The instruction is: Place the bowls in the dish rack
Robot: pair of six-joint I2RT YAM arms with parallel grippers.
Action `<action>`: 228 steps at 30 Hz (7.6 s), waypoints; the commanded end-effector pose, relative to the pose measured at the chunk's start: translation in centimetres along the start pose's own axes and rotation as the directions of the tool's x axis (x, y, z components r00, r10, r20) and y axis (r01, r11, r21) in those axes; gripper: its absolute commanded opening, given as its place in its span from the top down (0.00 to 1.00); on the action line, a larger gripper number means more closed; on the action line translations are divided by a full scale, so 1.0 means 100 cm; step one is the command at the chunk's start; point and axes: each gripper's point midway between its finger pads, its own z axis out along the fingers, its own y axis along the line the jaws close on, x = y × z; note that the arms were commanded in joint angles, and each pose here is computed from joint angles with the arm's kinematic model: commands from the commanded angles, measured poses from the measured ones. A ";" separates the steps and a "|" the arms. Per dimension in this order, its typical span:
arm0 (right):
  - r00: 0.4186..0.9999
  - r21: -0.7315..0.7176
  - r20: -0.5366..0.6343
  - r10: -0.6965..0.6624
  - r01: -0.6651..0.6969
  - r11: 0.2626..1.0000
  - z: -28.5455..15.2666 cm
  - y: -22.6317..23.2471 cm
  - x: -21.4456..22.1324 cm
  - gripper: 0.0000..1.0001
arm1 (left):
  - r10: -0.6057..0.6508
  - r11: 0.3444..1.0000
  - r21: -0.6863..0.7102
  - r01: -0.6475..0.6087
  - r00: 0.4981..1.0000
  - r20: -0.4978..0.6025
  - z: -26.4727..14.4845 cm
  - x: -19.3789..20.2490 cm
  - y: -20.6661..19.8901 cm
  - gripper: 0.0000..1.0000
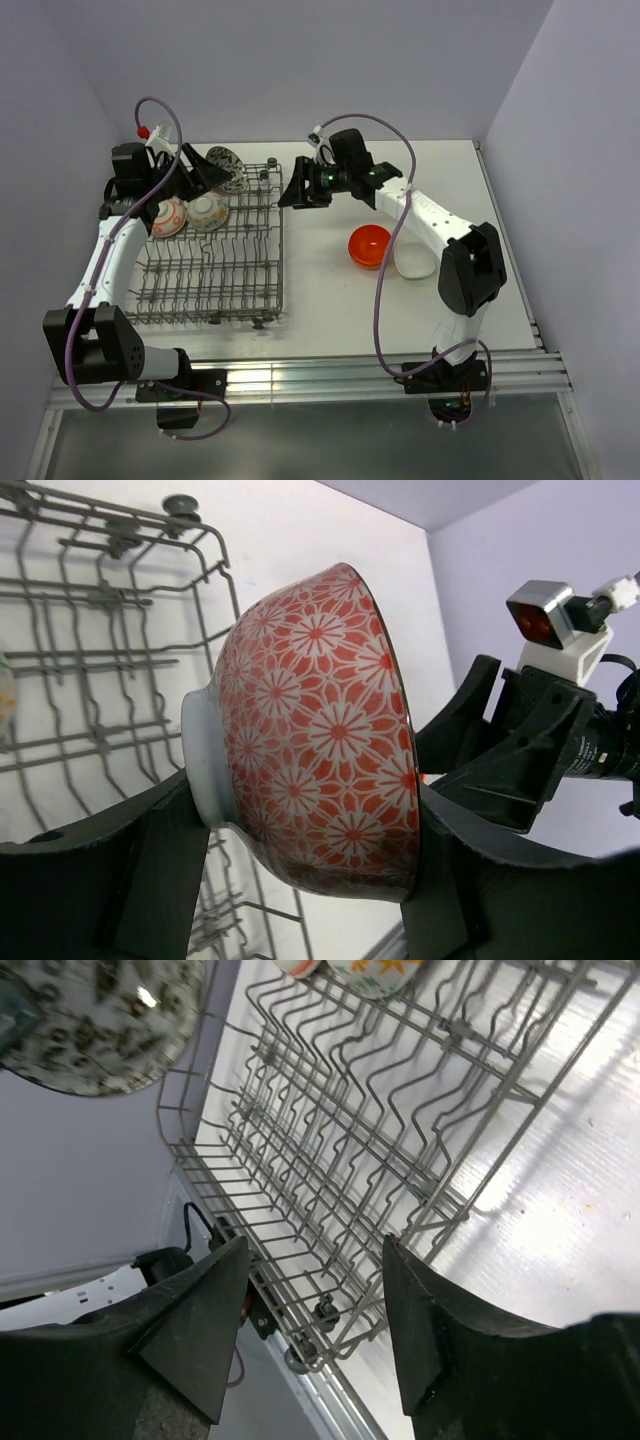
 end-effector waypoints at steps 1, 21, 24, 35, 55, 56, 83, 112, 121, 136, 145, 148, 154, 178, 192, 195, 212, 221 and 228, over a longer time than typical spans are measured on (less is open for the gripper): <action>0.999 0.006 0.030 0.043 -0.043 0.999 0.007 -0.010 -0.002 0.38 | 0.169 0.986 -0.015 -0.168 0.983 0.069 -0.007 -0.028 -0.008 1.00; 0.962 0.063 -0.177 0.208 -0.200 0.978 0.071 -0.044 0.094 0.49 | 0.257 0.961 -0.110 -0.253 0.966 0.026 0.002 -0.020 0.028 1.00; 0.951 0.063 -0.211 0.227 -0.219 0.974 0.076 -0.045 0.106 0.52 | 0.286 0.952 -0.125 -0.281 0.958 0.023 0.002 -0.023 0.032 1.00; 0.924 0.072 -0.265 0.277 -0.268 0.961 0.080 -0.047 0.122 0.92 | 0.529 0.835 -0.130 -0.535 0.845 -0.079 0.019 -0.013 0.051 1.00; 0.892 -0.018 -0.358 0.275 -0.301 0.953 0.076 -0.032 0.128 1.00 | 0.995 -0.073 0.088 -0.993 -0.079 -0.061 0.066 -0.008 0.058 1.00; 0.891 -0.022 -0.363 0.274 -0.302 0.953 0.076 -0.032 0.128 1.00 | 0.993 -0.092 0.084 -0.992 -0.097 -0.063 0.069 -0.008 0.059 1.00; 0.869 -0.017 -0.407 0.282 -0.315 0.949 0.077 -0.036 0.135 1.00 | 0.934 -0.337 0.088 -0.937 -0.345 -0.097 0.130 0.008 0.116 1.00; 0.867 -0.016 -0.416 0.275 -0.309 0.951 0.079 -0.038 0.135 1.00 | 0.928 -0.271 0.344 -0.899 -0.338 -0.154 0.128 0.078 0.149 0.09; 0.866 -0.006 -0.417 0.277 -0.307 0.952 0.080 -0.040 0.136 1.00 | 0.942 -0.228 0.398 -0.889 -0.304 -0.140 0.122 0.087 0.142 0.01; 0.871 0.005 -0.407 0.274 -0.298 0.955 0.080 -0.045 0.133 1.00 | 0.948 -0.165 0.522 -0.837 -0.280 -0.149 0.103 0.108 0.140 0.01; 0.872 0.005 -0.408 0.269 -0.293 0.956 0.080 -0.045 0.134 1.00 | 0.946 -0.120 0.565 -0.816 -0.266 -0.183 0.094 0.111 0.140 0.01; 0.871 0.008 -0.408 0.274 -0.296 0.955 0.081 -0.047 0.135 1.00 | 0.941 -0.127 0.576 -0.807 -0.282 -0.187 0.090 0.112 0.141 0.01; 0.872 0.011 -0.408 0.272 -0.293 0.956 0.082 -0.049 0.135 1.00 | 0.933 -0.131 0.564 -0.815 -0.293 -0.206 0.086 0.102 0.137 0.01; 0.918 0.091 -0.316 0.239 -0.222 0.971 0.071 -0.059 0.115 0.27 | 0.775 0.631 -0.121 -0.766 0.631 0.045 -0.014 -0.079 0.013 0.00; 0.982 0.168 -0.177 0.070 -0.040 0.985 -0.023 -0.067 0.080 0.16 | 0.493 0.870 -0.077 -0.488 0.865 0.089 -0.091 -0.053 -0.023 0.01; 0.991 0.234 -0.131 -0.027 0.057 0.971 -0.058 -0.074 0.063 0.16 | 0.490 0.871 -0.051 -0.488 0.871 0.042 -0.094 -0.038 -0.022 0.01; 0.961 0.689 -0.235 -0.146 0.271 0.672 -0.175 -0.195 0.051 0.31 | 0.499 0.855 -0.191 -0.482 0.865 0.049 -0.112 -0.016 -0.003 0.01; 0.956 0.721 -0.290 -0.046 0.250 0.646 -0.162 -0.228 0.073 0.43 | 0.508 0.846 -0.209 -0.490 0.860 0.041 -0.117 -0.007 0.001 0.00; 0.948 0.730 -0.317 -0.001 0.245 0.638 -0.155 -0.244 0.089 0.52 | 0.502 0.848 -0.203 -0.489 0.864 0.018 -0.116 0.001 0.007 0.00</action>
